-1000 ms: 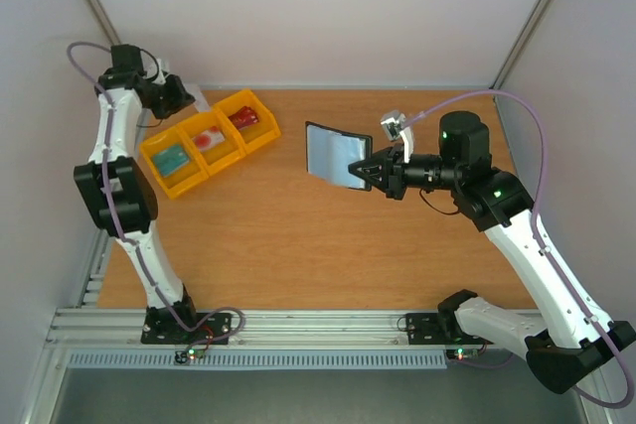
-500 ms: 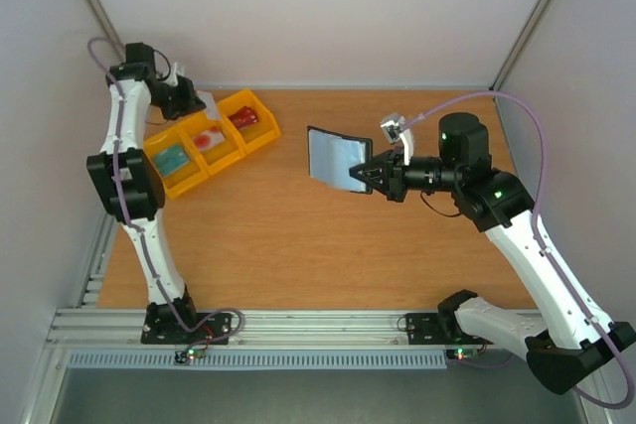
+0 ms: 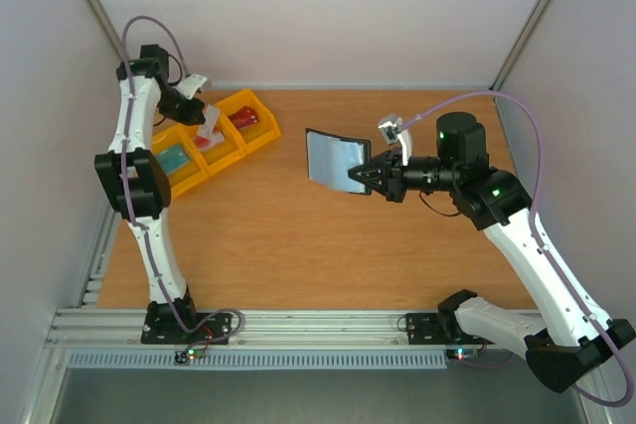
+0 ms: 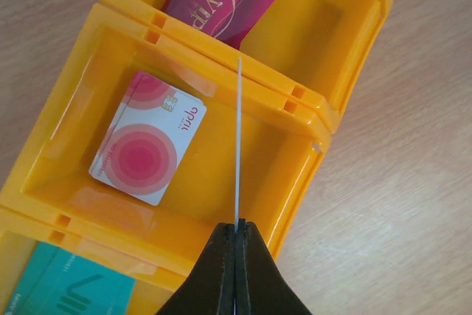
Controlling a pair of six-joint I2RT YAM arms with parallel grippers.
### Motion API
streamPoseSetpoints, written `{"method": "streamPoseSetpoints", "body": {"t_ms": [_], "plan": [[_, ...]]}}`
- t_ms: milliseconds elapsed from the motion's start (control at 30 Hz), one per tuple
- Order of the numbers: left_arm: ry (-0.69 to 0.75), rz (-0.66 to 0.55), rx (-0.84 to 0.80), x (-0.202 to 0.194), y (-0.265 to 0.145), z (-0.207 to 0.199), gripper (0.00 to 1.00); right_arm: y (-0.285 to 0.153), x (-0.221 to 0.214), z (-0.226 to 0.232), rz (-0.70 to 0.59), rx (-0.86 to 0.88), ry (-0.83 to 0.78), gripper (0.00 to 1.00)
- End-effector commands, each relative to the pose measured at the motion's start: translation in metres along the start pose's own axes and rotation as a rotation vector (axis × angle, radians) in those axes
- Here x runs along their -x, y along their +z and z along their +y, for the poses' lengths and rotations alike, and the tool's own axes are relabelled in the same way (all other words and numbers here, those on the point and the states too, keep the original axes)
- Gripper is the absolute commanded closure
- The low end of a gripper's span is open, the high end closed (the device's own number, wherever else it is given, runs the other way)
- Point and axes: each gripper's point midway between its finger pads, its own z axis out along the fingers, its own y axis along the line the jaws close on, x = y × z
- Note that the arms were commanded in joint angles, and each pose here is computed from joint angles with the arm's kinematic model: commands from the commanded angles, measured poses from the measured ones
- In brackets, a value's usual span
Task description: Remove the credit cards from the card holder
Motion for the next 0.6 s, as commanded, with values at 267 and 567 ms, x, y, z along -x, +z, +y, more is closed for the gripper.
{"method": "streamPoseSetpoints", "body": {"t_ms": [267, 567], "plan": [[0.212, 0.054, 0.103, 0.006, 0.023, 0.019, 1.00, -0.003, -0.001, 0.006, -0.007, 0.024, -0.018, 0.99], [0.167, 0.057, 0.085, 0.005, 0.033, 0.019, 1.00, -0.003, 0.002, 0.009, -0.005, 0.041, -0.025, 0.99]]}}
